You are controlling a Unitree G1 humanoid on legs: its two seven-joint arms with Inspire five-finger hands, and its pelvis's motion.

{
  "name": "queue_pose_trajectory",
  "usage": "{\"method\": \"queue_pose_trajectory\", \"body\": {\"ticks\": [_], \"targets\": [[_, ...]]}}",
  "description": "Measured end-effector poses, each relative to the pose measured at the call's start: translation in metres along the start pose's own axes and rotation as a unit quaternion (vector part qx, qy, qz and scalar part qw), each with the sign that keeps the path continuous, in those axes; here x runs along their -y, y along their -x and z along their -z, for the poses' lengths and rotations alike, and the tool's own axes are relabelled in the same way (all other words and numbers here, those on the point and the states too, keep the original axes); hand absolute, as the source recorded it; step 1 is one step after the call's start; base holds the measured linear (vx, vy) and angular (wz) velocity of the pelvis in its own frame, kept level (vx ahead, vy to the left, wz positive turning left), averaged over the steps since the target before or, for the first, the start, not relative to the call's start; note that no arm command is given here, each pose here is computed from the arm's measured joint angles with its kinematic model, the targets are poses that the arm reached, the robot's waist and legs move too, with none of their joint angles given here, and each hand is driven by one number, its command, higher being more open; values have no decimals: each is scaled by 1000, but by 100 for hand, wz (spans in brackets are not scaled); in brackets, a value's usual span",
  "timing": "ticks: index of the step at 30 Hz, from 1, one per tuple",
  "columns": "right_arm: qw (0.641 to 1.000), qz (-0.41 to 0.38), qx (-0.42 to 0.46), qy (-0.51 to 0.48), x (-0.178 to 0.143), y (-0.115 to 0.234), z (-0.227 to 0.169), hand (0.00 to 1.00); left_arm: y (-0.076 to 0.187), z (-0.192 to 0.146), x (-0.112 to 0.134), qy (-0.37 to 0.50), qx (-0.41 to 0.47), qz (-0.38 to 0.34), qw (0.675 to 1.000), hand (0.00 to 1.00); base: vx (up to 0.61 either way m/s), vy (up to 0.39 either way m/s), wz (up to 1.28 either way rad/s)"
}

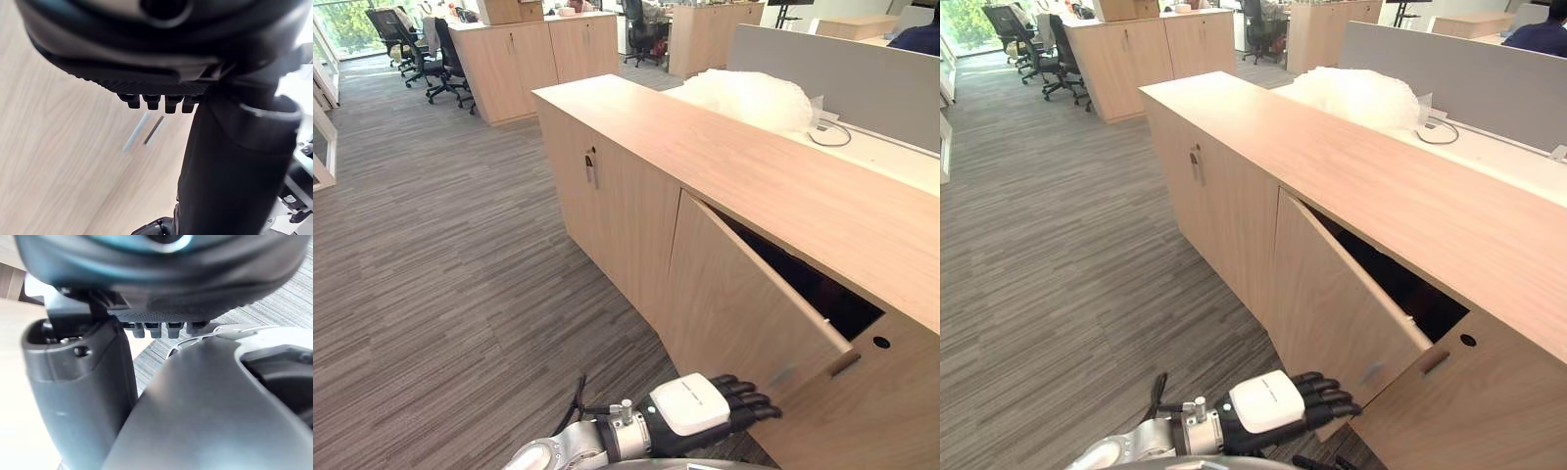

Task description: Walk over to the cabinet, pick up the folder, carry it to the office cabinet, place the folder inside the office cabinet, then close the office cabinet door

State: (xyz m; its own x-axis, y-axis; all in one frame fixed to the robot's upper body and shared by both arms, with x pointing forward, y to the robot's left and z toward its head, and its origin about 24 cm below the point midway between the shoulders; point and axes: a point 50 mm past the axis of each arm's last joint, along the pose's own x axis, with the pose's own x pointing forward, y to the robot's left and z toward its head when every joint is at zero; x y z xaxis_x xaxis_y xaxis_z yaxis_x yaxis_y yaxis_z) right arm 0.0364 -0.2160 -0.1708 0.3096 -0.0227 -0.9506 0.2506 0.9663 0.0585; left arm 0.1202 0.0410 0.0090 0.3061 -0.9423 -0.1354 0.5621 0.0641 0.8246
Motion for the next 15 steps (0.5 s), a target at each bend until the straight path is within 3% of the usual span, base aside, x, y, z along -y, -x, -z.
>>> {"method": "queue_pose_trajectory", "body": {"ticks": [9,15], "targets": [[1000,0,-2,0,-1,0,0,100,1,13,12,11,-28,42,999,100,62,-84,-3],[1000,2,15,-17,-2,-1,-6,100,1,29,23,52,-65,54,995,100,-10,-63,-61]]}}
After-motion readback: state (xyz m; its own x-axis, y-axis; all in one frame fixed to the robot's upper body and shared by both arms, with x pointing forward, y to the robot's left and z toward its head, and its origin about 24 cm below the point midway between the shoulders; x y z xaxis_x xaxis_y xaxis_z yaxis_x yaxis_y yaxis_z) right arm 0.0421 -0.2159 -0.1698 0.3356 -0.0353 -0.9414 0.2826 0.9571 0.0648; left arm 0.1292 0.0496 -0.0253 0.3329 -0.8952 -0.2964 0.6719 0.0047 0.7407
